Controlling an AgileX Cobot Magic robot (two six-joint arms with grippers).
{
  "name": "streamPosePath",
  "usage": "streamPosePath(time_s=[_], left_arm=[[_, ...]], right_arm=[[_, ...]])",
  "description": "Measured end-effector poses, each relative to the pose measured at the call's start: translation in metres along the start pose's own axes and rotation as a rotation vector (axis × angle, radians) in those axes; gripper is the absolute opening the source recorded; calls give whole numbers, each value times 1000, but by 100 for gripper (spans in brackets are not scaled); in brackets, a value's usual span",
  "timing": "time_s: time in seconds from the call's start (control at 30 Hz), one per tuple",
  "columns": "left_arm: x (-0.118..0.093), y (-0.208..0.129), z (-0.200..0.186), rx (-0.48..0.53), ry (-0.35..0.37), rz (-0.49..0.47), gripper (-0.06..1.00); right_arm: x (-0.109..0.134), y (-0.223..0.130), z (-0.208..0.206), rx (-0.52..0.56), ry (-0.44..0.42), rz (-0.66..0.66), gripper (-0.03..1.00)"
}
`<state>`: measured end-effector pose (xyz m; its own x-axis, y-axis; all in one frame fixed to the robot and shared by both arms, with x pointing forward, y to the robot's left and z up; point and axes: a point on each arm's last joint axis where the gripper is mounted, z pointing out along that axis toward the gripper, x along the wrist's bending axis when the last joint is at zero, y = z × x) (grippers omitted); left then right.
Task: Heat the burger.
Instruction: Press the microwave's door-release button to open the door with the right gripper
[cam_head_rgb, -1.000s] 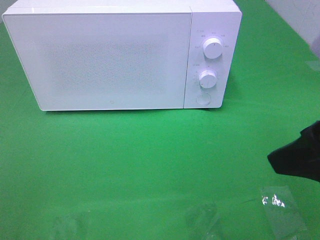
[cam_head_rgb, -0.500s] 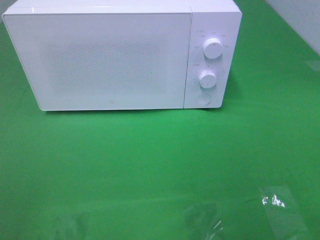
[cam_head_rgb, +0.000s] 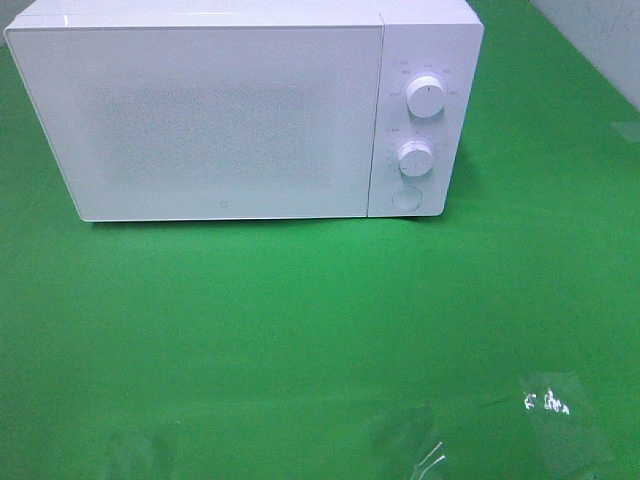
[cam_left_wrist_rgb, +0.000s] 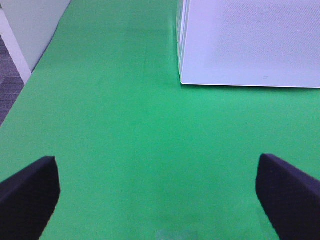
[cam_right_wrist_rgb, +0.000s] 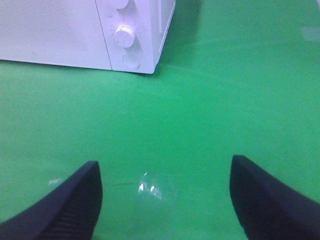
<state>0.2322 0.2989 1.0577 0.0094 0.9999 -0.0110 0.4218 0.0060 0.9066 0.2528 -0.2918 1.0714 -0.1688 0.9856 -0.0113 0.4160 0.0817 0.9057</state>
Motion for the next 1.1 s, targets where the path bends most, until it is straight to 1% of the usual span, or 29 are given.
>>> streamPosePath(time_s=[0.03, 0.07, 0.1, 0.13, 0.23, 0.3, 0.33, 0.37, 0.4, 0.97, 1.07, 1.1], left_arm=[[0, 0, 0, 0, 0, 0, 99], [0, 0, 0, 0, 0, 0, 99], [0, 0, 0, 0, 0, 0, 99], [0, 0, 0, 0, 0, 0, 99], [0, 0, 0, 0, 0, 0, 99], [0, 0, 0, 0, 0, 0, 99], [0, 0, 0, 0, 0, 0, 99], [0, 0, 0, 0, 0, 0, 99], [0, 0, 0, 0, 0, 0, 99], [0, 0, 0, 0, 0, 0, 99], [0, 0, 0, 0, 0, 0, 99], [0, 0, 0, 0, 0, 0, 99]], right_arm=[[0, 0, 0, 0, 0, 0, 68], [0, -2, -5, -33, -12, 2, 68], [0, -2, -5, -33, -12, 2, 68], [1, -4, -10, -63, -17, 2, 68], [1, -8, -17, -98, -19, -1, 67], [1, -10, -17, -96, -21, -1, 67], [1, -15, -15, -65, -25, -4, 67], [1, -15, -15, -65, -25, -4, 67], [0, -18, -13, -39, -29, -5, 67], [0, -19, -13, -37, -29, -1, 67], [0, -16, -15, -59, -30, -1, 67], [0, -10, -17, -112, -34, -2, 67]])
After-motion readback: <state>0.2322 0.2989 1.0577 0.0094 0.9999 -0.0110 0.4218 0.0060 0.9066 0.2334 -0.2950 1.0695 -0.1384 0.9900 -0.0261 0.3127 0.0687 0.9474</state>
